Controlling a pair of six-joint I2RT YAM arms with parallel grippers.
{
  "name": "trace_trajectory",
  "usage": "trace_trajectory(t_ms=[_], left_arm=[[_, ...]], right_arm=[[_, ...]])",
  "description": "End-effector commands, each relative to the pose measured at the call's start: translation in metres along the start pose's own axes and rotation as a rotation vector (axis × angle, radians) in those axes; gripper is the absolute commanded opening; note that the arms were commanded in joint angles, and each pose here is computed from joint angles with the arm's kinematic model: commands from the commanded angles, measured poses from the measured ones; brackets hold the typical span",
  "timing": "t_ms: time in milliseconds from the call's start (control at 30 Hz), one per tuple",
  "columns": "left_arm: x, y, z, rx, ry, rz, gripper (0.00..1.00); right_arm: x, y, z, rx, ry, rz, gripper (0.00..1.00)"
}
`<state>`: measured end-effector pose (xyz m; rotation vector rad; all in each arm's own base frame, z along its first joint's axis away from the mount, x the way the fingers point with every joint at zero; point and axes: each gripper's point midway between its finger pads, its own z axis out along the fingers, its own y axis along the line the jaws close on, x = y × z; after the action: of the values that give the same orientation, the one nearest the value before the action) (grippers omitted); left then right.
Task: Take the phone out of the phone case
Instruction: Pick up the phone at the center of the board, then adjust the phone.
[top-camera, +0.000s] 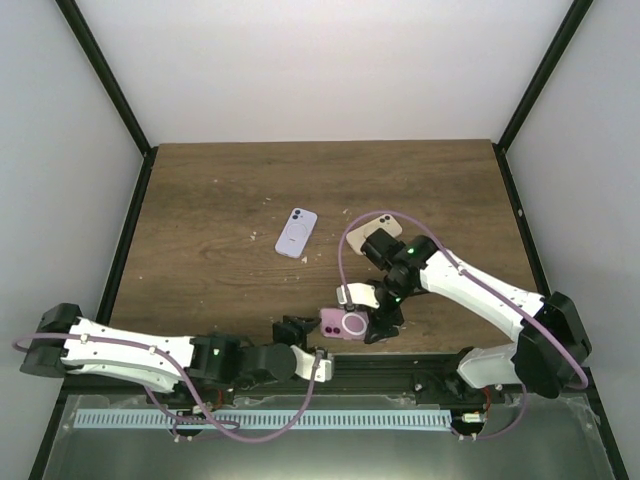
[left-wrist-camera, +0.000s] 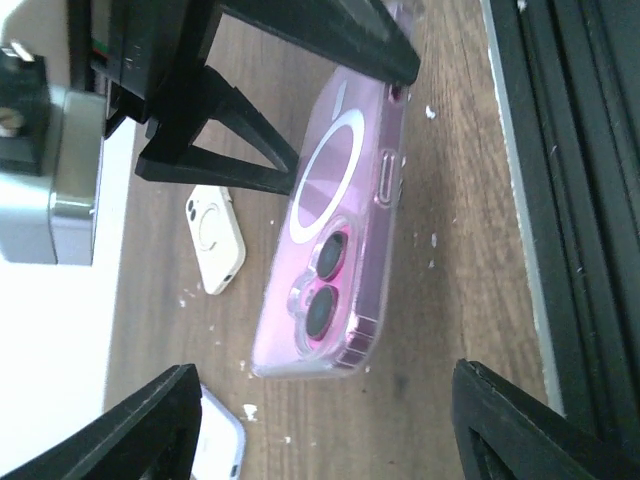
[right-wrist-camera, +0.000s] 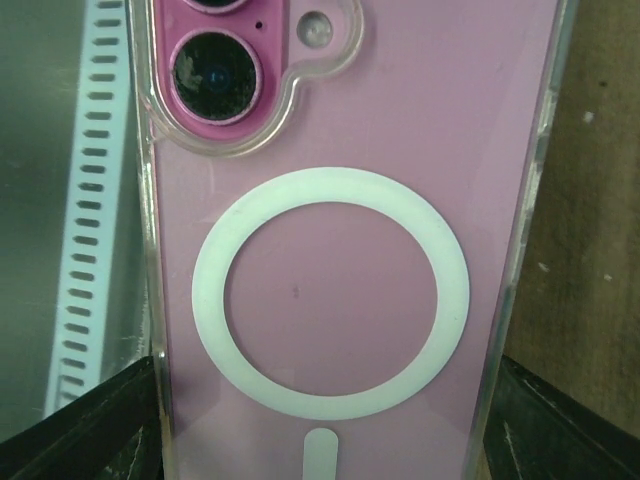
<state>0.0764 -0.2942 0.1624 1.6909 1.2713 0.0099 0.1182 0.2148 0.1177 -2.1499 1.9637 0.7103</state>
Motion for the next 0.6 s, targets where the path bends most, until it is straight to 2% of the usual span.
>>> trace_trajectory(t_ms=[0,100,300,467,533,567], left_arm=[[-0.004,0.009,0.006,-0.093,-0.01,0.182,0.67],[-0.008,0.005,0.013,-0.095,-0.02,0.235,0.58],[-0.004,-0.002,0.027,-0.102,0.034,0.319,0.36],[-0.006,0.002,0.026,-0.13,0.027,0.316,0.11],[-0.007,0.004,0.024,-0.128,0.019,0.302,0.04],[-0.007,0.004,0.022,-0.127,0.016,0.294,0.01]], right_arm=[[-0.022,0.016,-0.005,-0.064,-0.063,-0.015,0.56],[-0.025,0.022,-0.003,-0.088,-0.069,-0.017,0.56],[-0.03,0.027,-0.003,-0.109,-0.089,-0.015,0.56],[-0.031,0.03,-0.004,-0.121,-0.095,-0.013,0.56],[-0.033,0.032,-0.007,-0.127,-0.101,-0.017,0.63],[-0.034,0.032,-0.009,-0.124,-0.106,-0.023,0.71]])
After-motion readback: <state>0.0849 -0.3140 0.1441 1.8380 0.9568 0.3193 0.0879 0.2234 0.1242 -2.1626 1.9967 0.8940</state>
